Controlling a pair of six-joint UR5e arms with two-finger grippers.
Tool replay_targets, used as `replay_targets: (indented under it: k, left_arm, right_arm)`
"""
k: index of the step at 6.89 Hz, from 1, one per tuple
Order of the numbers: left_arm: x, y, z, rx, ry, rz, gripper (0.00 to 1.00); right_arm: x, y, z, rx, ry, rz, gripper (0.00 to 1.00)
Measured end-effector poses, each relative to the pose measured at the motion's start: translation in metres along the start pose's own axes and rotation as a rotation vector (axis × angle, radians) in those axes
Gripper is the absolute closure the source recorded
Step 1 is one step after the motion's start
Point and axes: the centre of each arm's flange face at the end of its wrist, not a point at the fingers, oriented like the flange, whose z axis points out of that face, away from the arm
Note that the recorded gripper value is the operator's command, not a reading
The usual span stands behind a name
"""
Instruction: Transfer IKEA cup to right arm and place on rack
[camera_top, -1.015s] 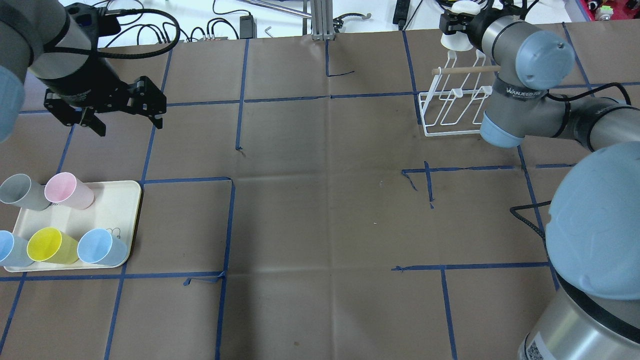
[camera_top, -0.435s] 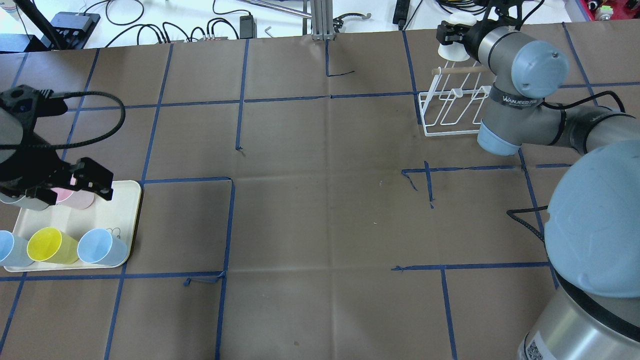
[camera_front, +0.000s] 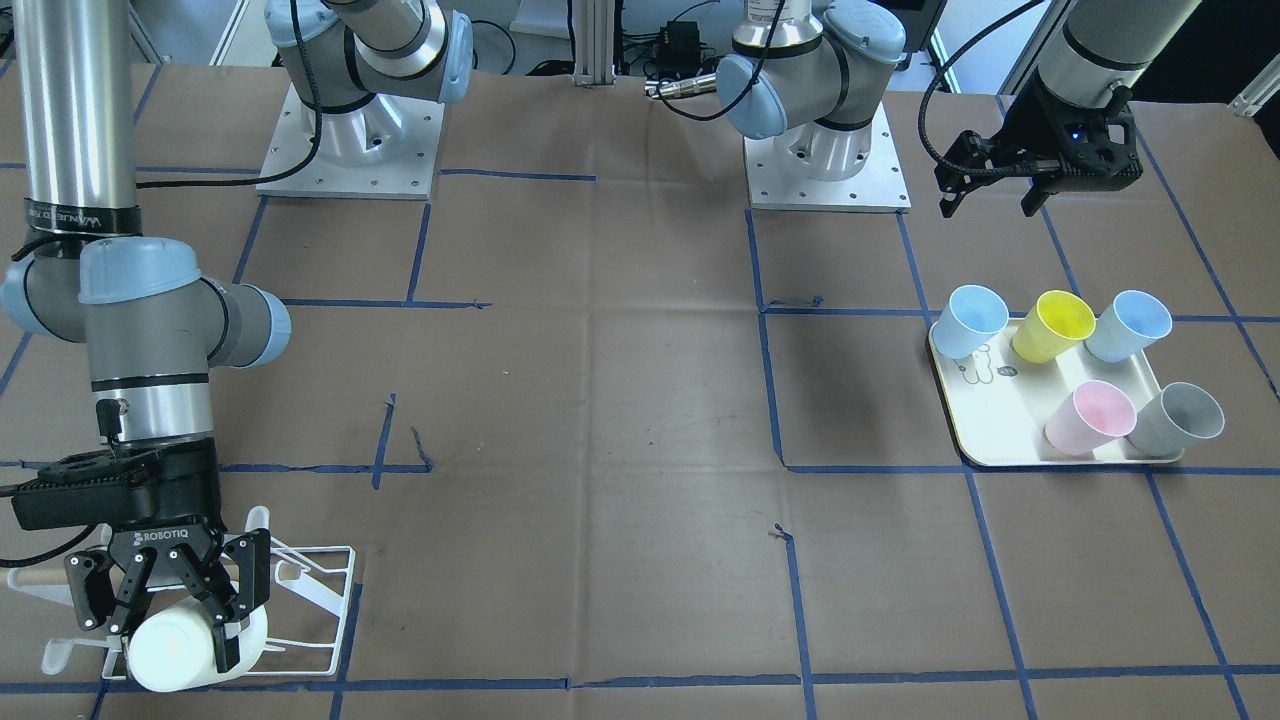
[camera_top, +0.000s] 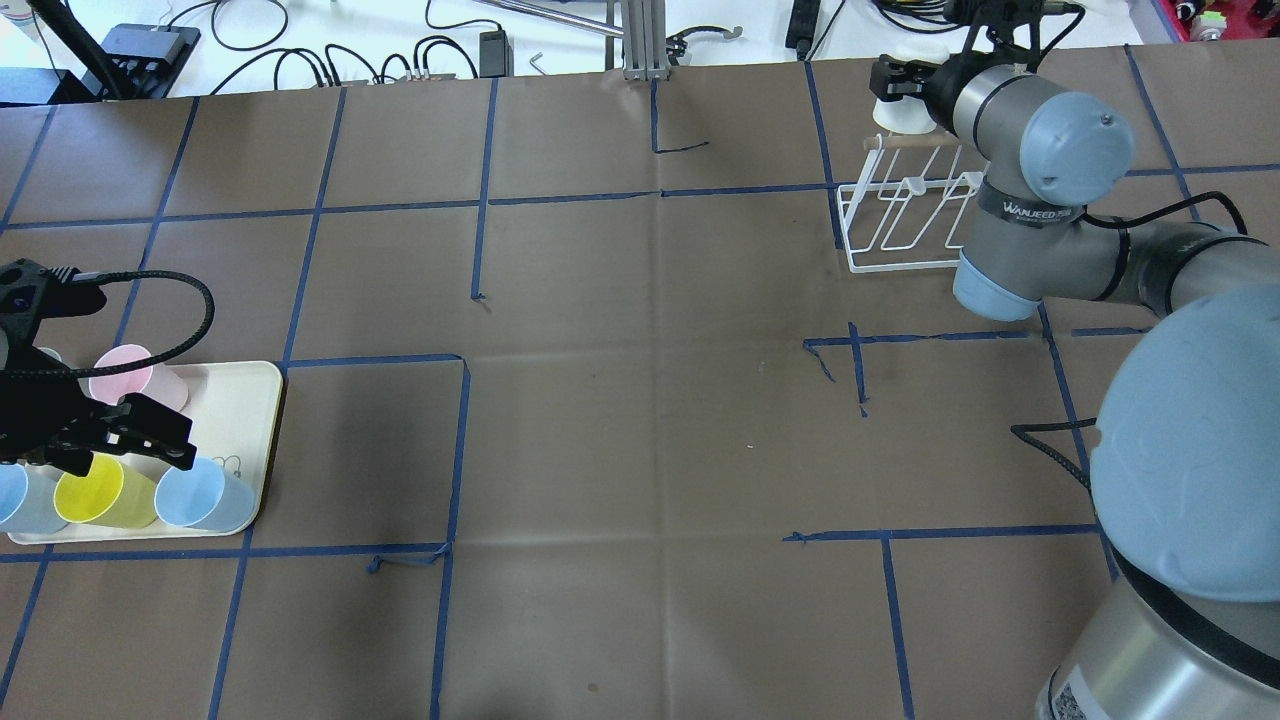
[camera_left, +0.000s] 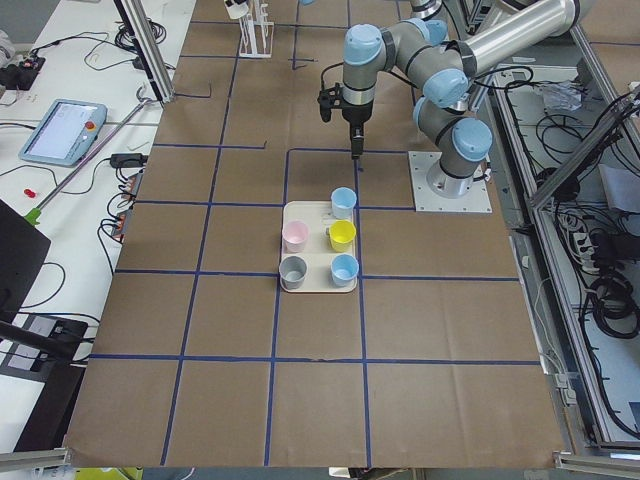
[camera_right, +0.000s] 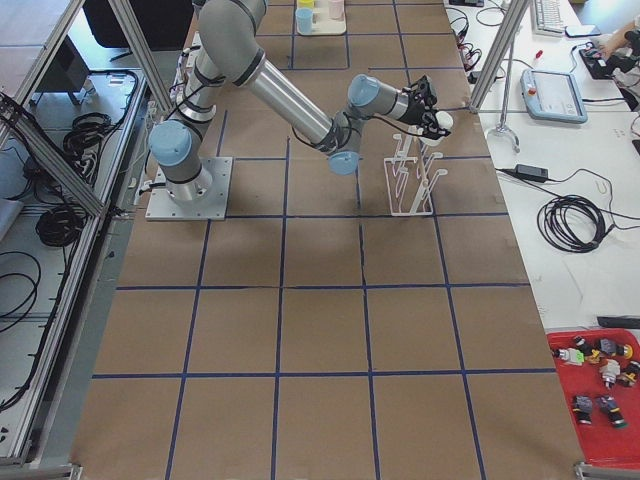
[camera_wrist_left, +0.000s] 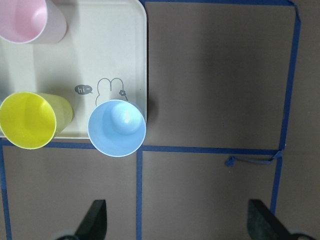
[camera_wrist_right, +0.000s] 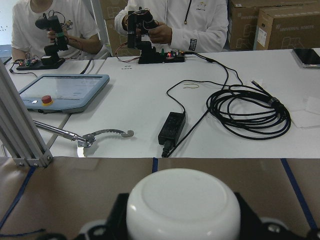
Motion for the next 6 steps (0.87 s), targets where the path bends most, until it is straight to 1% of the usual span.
replay_targets:
  k: [2,4,5,6]
  left_arm:
    - [-0.014,-0.02,0.02,0.003,0.003,0.003,0.01]
    - [-0.03,-0.049,0.056,-0.022,0.018,0.004,0.01]
    - [-0.035,-0.058,0.075,-0.033,0.023,0.004,0.01]
    - [-0.036,-0.06,0.093,-0.038,0.025,0.003,0.01]
  right_arm:
    - [0.0,0.0,-0.001,-0.005,0.004,0.005,0.0]
    - [0.0,-0.007,-0.003,-0.009,0.01,0.003,0.0]
    - [-0.001,-0.015,-0.009,-0.019,0.011,0.005,0.0]
    - [-0.008,-0.03,-0.022,-0.012,0.007,0.003,0.0]
